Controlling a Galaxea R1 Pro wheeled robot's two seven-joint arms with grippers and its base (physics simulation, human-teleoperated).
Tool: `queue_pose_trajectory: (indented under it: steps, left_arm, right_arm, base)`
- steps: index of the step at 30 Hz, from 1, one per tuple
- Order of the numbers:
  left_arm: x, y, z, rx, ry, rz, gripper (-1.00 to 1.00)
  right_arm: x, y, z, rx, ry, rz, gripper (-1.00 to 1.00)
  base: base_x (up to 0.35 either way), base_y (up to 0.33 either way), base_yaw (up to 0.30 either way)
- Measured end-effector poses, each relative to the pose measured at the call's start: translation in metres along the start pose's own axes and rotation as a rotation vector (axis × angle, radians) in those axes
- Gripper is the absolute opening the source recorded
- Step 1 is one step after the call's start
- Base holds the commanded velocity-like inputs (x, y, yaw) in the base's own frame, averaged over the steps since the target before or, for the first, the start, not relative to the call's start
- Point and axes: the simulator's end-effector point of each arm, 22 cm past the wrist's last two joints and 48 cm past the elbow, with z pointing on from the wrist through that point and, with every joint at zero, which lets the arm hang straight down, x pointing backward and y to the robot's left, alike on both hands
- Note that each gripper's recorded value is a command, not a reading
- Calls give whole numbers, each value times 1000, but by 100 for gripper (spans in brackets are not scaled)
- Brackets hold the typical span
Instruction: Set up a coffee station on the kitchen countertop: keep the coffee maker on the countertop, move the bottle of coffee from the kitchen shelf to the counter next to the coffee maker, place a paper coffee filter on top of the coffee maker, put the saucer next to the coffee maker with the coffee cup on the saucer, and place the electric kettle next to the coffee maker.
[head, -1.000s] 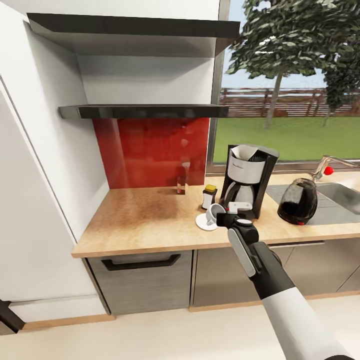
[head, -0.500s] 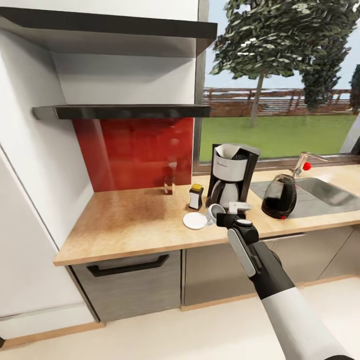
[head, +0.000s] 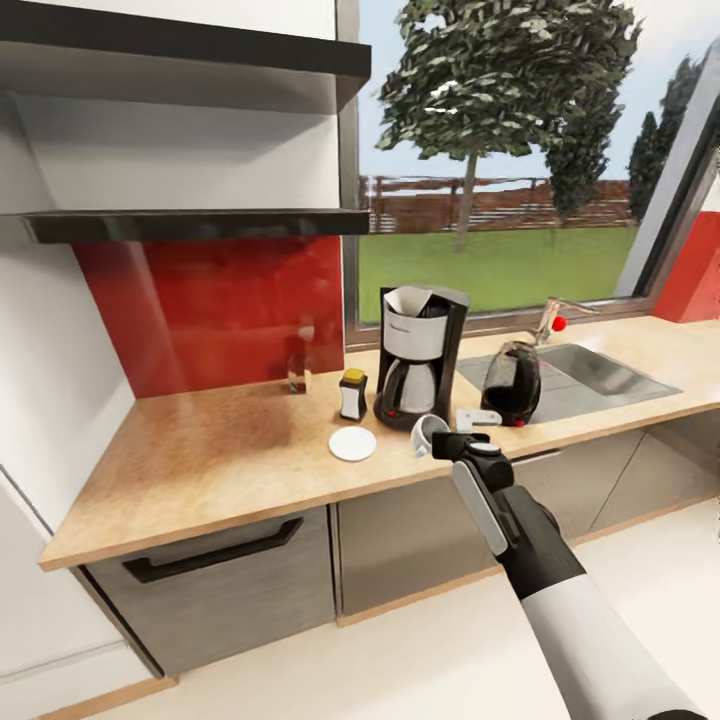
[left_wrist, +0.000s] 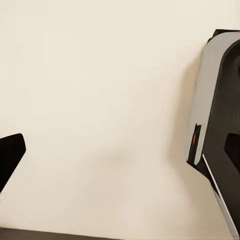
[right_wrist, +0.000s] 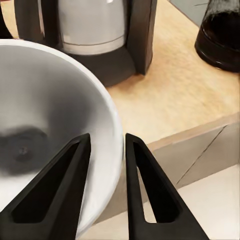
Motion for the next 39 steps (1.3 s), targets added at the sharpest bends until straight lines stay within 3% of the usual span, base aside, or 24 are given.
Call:
queue_pose_trajectory:
  steps: [3,6,7,14,19,22,25,39]
  left_arm:
    - [1,0,0,1,7,1,100]
    - [6,-2,0,3,29,3,100]
    - [13,-5,-1,4,60,7,100]
    - [16,-8,-1,11,72,13,100]
    - [17,-9,-1,14,75,18,100]
    - [18,-9,-2,15,75,20,100]
    - [18,-9,-1,14,75,21,100]
    - [21,-11,-2,19,81,26,100]
  right_arm:
    - [13,13,-1,-19,47,-25,-100]
    - [28,41,-8,-61,101,-93,-100]
    - [36,59,-13,-90,121,-133,-100]
    - [38,63,-15,-86,128,-166,-100]
    - [63,81,-29,-83,246,-244,-100]
    - [56,69,-33,26,238,-280,-100]
    - [50,60,-36,80,224,-290,-100]
    - [50,59,-35,94,223,-292,-100]
  base:
    - [285,66,-9]
    - [273,153,-2]
    - [121,286,0]
    - [85,179,0]
    - [10,15,0]
    - [1,2,0]
    - [0,0,0]
    - [35,0,76]
